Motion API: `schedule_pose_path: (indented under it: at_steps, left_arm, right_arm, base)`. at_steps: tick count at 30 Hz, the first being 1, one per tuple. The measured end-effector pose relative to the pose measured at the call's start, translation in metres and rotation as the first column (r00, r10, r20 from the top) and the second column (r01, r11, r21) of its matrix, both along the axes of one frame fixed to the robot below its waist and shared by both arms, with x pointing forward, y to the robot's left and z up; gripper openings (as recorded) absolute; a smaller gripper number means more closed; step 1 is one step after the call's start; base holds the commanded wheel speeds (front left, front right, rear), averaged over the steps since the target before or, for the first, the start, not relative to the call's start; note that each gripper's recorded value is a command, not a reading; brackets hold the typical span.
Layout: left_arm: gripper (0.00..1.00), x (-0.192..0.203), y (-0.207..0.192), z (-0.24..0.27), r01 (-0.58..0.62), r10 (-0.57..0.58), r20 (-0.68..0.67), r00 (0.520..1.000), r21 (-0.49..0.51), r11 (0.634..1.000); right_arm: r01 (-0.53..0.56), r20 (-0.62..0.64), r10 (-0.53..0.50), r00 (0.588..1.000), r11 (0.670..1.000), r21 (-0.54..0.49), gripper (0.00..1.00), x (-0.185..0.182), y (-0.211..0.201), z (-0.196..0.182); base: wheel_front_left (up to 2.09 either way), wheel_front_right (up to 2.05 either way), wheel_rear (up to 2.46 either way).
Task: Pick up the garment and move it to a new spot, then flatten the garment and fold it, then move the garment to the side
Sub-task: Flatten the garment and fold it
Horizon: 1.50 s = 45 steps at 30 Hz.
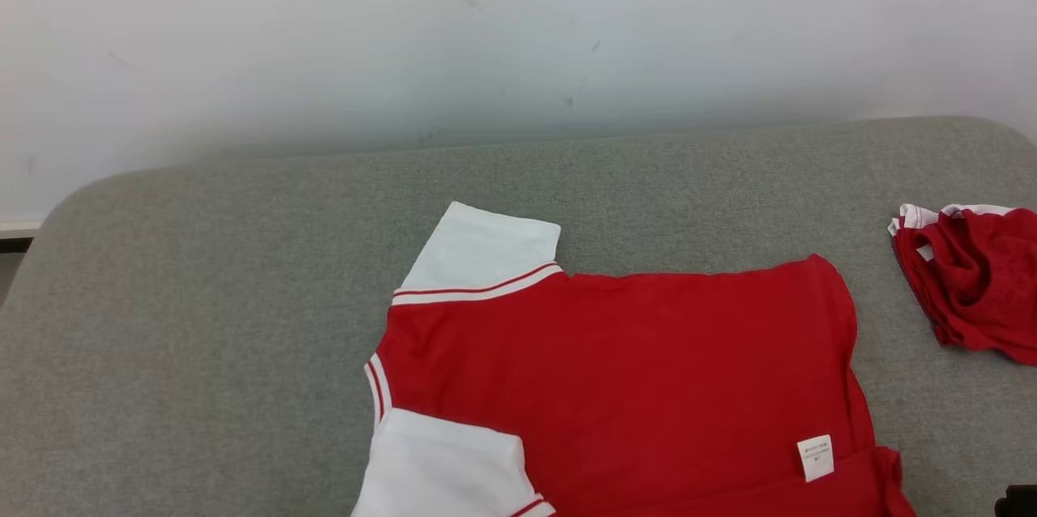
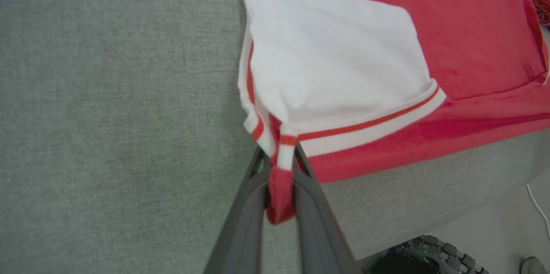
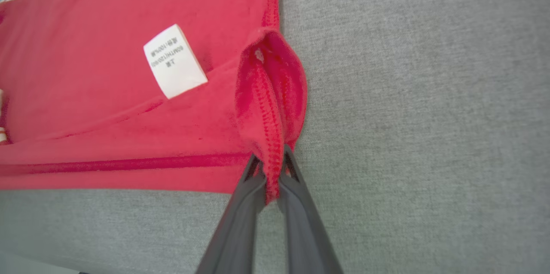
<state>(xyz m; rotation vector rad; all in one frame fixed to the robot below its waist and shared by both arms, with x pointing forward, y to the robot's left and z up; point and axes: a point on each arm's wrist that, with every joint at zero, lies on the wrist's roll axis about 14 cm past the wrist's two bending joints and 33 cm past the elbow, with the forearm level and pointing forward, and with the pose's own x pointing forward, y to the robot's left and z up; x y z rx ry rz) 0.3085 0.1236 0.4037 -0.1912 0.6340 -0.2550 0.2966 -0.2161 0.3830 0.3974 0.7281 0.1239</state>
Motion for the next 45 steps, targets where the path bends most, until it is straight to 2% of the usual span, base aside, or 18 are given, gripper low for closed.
schedule_pose_path:
  at_steps: [1,2,3,10,16,21,23,24,27,35,39,45]
  left_arm:
    - [0.28,-0.002,-0.001,-0.001,-0.003,0.003,-0.009,1.0,-0.005,1.0]
    - [0.82,-0.003,-0.001,-0.003,-0.001,0.001,-0.019,1.0,-0.001,1.0]
    - [1.0,-0.004,0.0,-0.005,0.005,-0.004,-0.03,1.0,0.006,1.0]
    - [1.0,0.007,0.011,0.004,0.0,0.0,0.009,1.0,0.034,0.999]
    - [1.0,0.048,0.022,0.047,0.017,-0.031,0.164,0.986,0.087,0.996]
    - [1.0,0.094,0.011,0.094,0.089,-0.118,0.29,0.95,0.111,0.99]
    - [1.0,0.118,0.009,0.113,0.111,-0.162,0.345,0.925,0.162,0.98]
    - [1.0,0.132,0.009,0.123,0.114,-0.181,0.374,0.91,0.194,0.974]
    - [1.0,0.161,-0.009,0.135,0.162,-0.226,0.392,0.892,0.19,0.968]
    - [1.0,0.233,-0.054,0.122,0.3,-0.343,0.295,0.892,0.18,0.937]
    - [1.0,0.267,-0.071,0.088,0.372,-0.399,0.16,0.903,0.177,0.911]
    - [1.0,0.295,-0.082,0.044,0.416,-0.43,0.034,0.902,0.189,0.89]
  right_arm:
    - [0.011,-0.001,-0.011,1.0,1.0,0.003,0.84,-0.001,-0.001,0.0]
    - [0.017,-0.004,-0.017,1.0,1.0,0.002,1.0,-0.002,-0.001,-0.001]
    - [0.024,-0.005,-0.024,1.0,1.0,-0.004,1.0,-0.002,-0.004,-0.001]
    - [0.068,0.049,-0.067,0.997,0.998,-0.011,1.0,0.005,-0.011,0.015]
    - [0.107,0.173,-0.1,0.98,0.994,-0.032,1.0,0.025,-0.024,0.048]
    - [0.143,0.313,-0.122,0.942,0.989,-0.047,1.0,0.066,-0.032,0.084]
    - [0.155,0.362,-0.124,0.924,0.986,-0.056,1.0,0.084,-0.033,0.096]
    - [0.162,0.387,-0.131,0.913,0.986,-0.05,1.0,0.095,-0.034,0.103]
    - [0.191,0.432,-0.175,0.885,0.982,0.007,1.0,0.126,-0.031,0.115]
    - [0.159,0.377,-0.138,0.916,0.987,-0.025,1.0,0.186,-0.026,0.103]
    - [0.094,0.256,-0.083,0.963,0.995,-0.032,1.0,0.213,-0.012,0.073]
    - [0.028,0.095,-0.025,0.995,0.999,-0.031,1.0,0.224,0.0,0.031]
  base:
    - [0.0,0.0,0.0]
    - [0.0,0.0,0.0]
    - [0.0,0.0,0.0]
    - [0.0,0.0,0.0]
    - [0.0,0.0,0.0]
    - [0.0,0.0,0.0]
    - [0.0,0.0,0.0]
    - [0.0,0.0,0.0]
    - [0.0,0.0,0.0]
    - [0.0,0.0,0.0]
    - [0.0,0.0,0.0]
    - [0.0,0.0,0.0]
